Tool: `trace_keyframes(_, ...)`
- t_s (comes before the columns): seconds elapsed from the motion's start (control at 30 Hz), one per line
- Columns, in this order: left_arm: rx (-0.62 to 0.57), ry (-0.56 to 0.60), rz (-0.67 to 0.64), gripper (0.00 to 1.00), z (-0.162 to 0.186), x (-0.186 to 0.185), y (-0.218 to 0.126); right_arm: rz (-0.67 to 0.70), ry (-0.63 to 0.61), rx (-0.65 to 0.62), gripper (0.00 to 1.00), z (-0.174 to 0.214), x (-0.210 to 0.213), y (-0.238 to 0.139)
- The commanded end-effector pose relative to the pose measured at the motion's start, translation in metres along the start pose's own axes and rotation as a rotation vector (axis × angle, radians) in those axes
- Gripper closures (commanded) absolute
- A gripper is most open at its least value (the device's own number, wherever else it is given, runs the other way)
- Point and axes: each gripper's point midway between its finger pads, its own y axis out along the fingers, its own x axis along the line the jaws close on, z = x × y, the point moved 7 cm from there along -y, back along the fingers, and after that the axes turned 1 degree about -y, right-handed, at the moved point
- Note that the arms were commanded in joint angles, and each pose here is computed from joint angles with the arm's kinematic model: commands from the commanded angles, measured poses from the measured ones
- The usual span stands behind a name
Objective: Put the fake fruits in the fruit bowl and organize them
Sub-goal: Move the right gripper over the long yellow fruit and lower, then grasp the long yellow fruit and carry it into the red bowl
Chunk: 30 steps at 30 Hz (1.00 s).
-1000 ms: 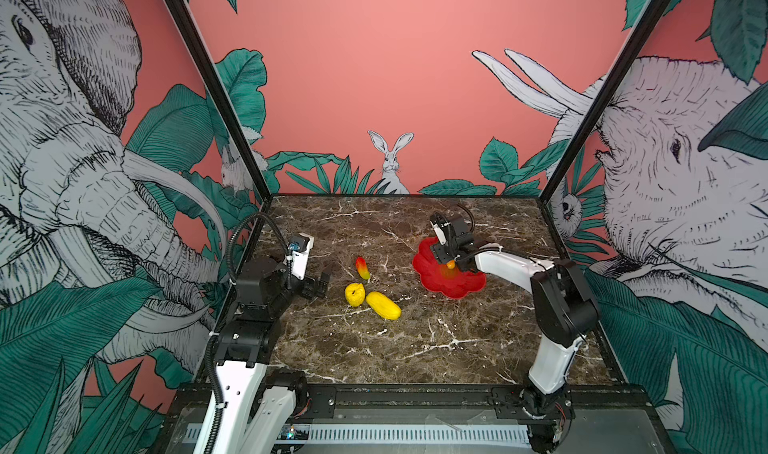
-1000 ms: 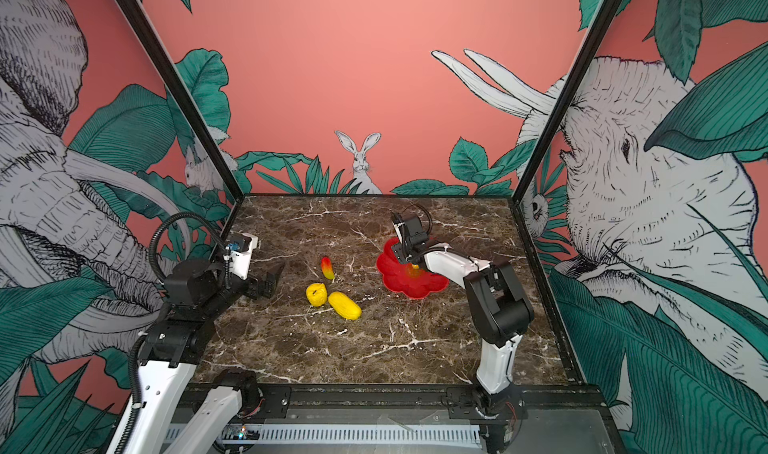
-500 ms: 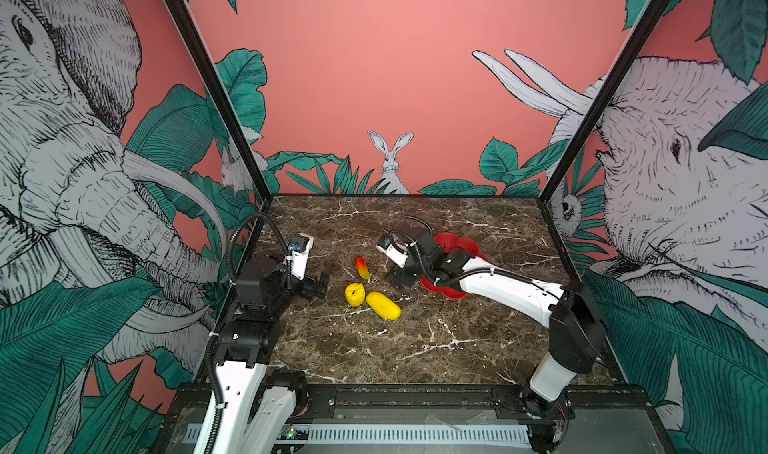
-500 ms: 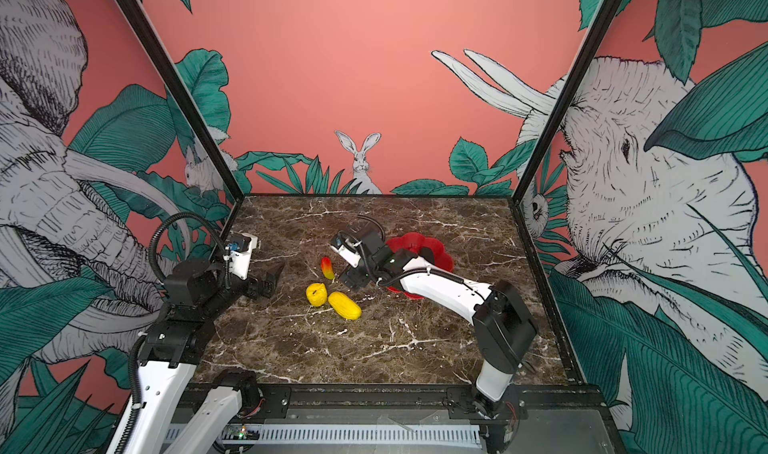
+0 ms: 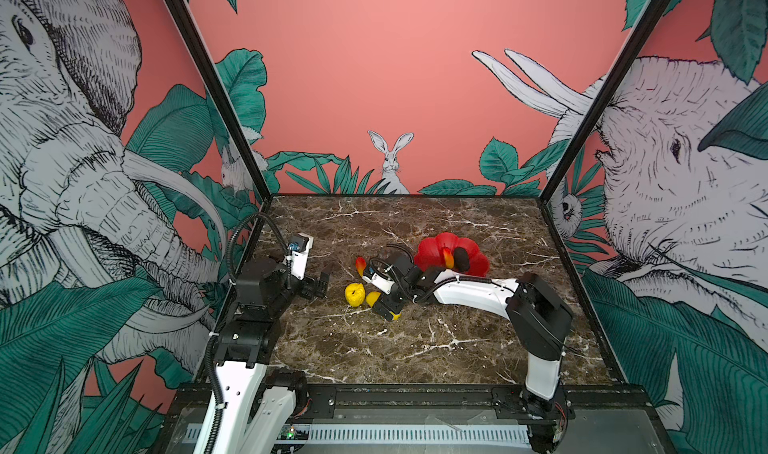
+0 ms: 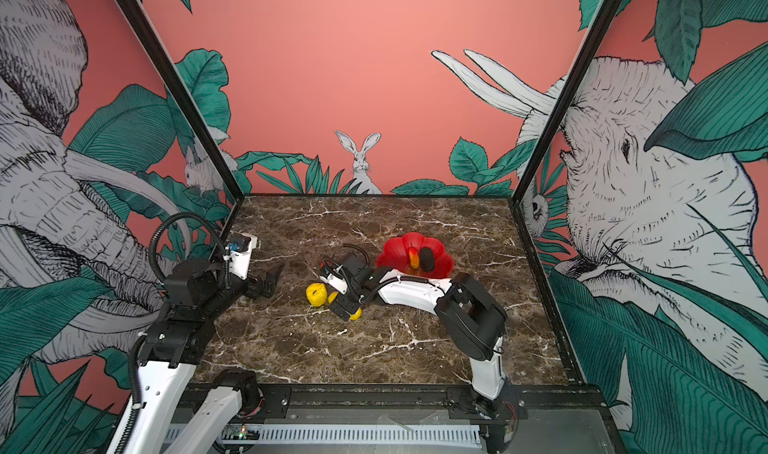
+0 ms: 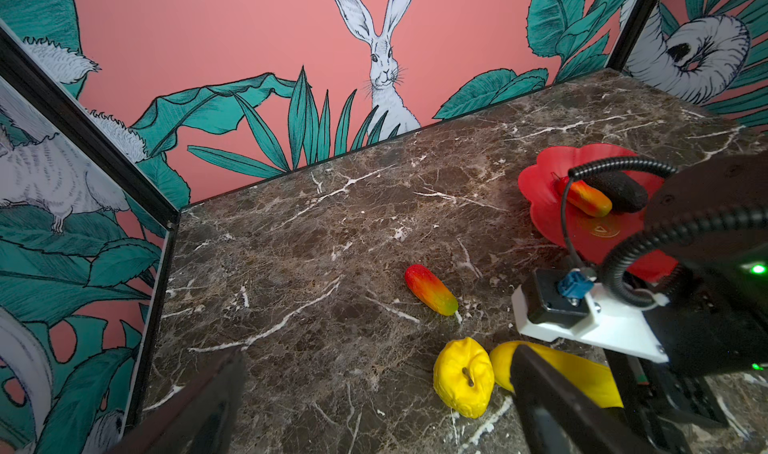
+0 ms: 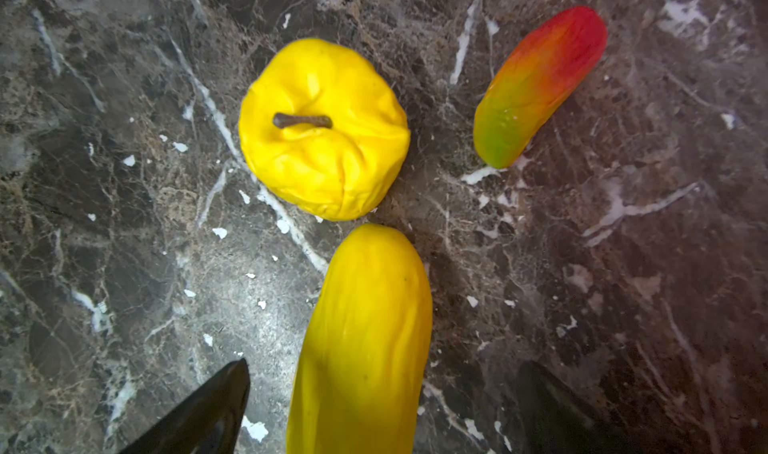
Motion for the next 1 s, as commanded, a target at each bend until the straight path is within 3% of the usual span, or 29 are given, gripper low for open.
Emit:
trace_keyframes(0.0, -0.004, 0.017, -0.002, 0.0, 0.002, 0.0, -0.001, -0.03, 0.029, 0.017, 0.04, 0.006, 0.006, 0.013)
trace_keyframes(0.27, -0.002, 0.017, -0.002, 0.0, 0.002, 0.0, -0.001, -0.034, 0.053, 0.077, 0.3, 0.014, 0.005, 0.022)
trace_keyframes(0.47, -0.006, 0.018, -0.003, 0.0, 0.001, -0.001, -0.002, -0.008, 0.032, 0.063, 0.5, 0.008, 0.004, 0.003)
trace_keyframes(0.73, -0.019, 0.025, -0.017, 0.0, 0.0, 0.0, -0.006, 0.05, 0.016, -0.042, 0.58, -0.011, -0.004, -0.057)
trace_keyframes(0.97, -0.011, 0.019, -0.009, 0.0, 0.0, 0.0, -0.002, 0.172, 0.072, -0.126, 0.6, 0.001, -0.032, -0.115)
